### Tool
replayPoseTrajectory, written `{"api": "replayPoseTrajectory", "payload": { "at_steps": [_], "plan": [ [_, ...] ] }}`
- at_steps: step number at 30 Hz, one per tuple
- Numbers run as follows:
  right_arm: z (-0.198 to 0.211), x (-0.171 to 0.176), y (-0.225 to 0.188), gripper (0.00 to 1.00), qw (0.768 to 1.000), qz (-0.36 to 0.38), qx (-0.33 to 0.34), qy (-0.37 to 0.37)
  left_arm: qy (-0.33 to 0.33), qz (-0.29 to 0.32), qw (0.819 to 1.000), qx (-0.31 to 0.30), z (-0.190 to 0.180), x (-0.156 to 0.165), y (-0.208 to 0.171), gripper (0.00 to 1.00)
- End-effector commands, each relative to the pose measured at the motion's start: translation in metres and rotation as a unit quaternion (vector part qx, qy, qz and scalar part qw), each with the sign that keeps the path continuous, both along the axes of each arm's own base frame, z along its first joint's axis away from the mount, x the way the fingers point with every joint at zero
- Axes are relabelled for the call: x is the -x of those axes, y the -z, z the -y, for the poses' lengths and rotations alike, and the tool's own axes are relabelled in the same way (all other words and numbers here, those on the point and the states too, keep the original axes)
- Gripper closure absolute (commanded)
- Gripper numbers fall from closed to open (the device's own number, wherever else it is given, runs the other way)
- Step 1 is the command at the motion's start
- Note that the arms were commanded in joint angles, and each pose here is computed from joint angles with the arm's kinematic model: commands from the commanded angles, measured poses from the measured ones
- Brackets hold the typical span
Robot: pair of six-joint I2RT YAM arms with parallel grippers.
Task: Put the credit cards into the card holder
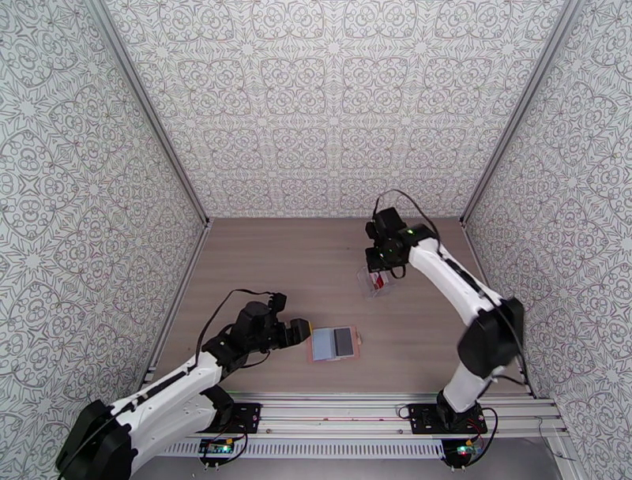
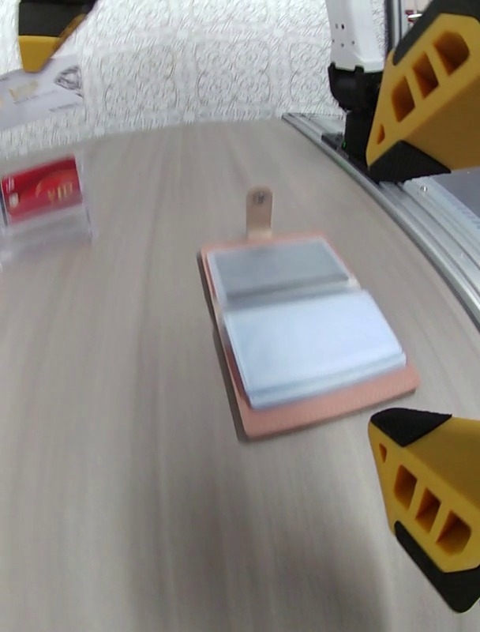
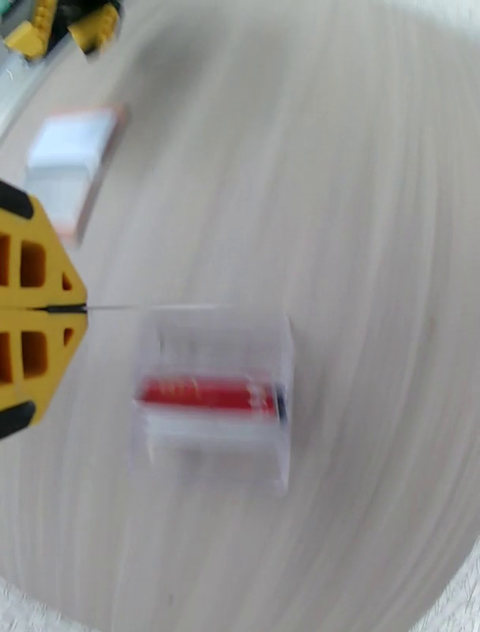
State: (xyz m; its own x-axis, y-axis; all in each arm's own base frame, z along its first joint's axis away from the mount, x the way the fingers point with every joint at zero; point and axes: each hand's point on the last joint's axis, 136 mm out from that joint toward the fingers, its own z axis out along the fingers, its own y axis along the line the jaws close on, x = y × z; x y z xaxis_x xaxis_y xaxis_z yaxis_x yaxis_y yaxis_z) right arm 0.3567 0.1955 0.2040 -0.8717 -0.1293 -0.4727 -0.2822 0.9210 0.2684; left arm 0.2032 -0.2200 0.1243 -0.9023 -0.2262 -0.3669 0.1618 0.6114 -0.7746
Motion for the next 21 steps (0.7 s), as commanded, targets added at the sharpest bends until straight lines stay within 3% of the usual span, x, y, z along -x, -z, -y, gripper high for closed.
{"api": "replayPoseTrajectory", "payload": {
  "at_steps": [1,10,16,21],
  "plan": [
    [-0.043,0.024,-0.037,1.00,0.983,0.018,-0.178,-0.050,0.040,0.080,0.994,0.064,0.016,-0.003,-0.058,0.18],
    [-0.061,0.096,-0.107,1.00,0.893,0.078,-0.429,-0.113,0.077,0.173,0.970,0.150,0.030,0.003,-0.126,0.19],
    [-0.068,0.124,-0.107,1.00,0.857,0.066,-0.495,-0.124,0.090,0.215,0.954,0.189,0.042,0.001,-0.160,0.28],
    [-0.079,0.136,-0.095,1.00,0.839,0.034,-0.526,-0.131,0.103,0.222,0.951,0.187,0.055,-0.004,-0.166,0.34]
  ]
}}
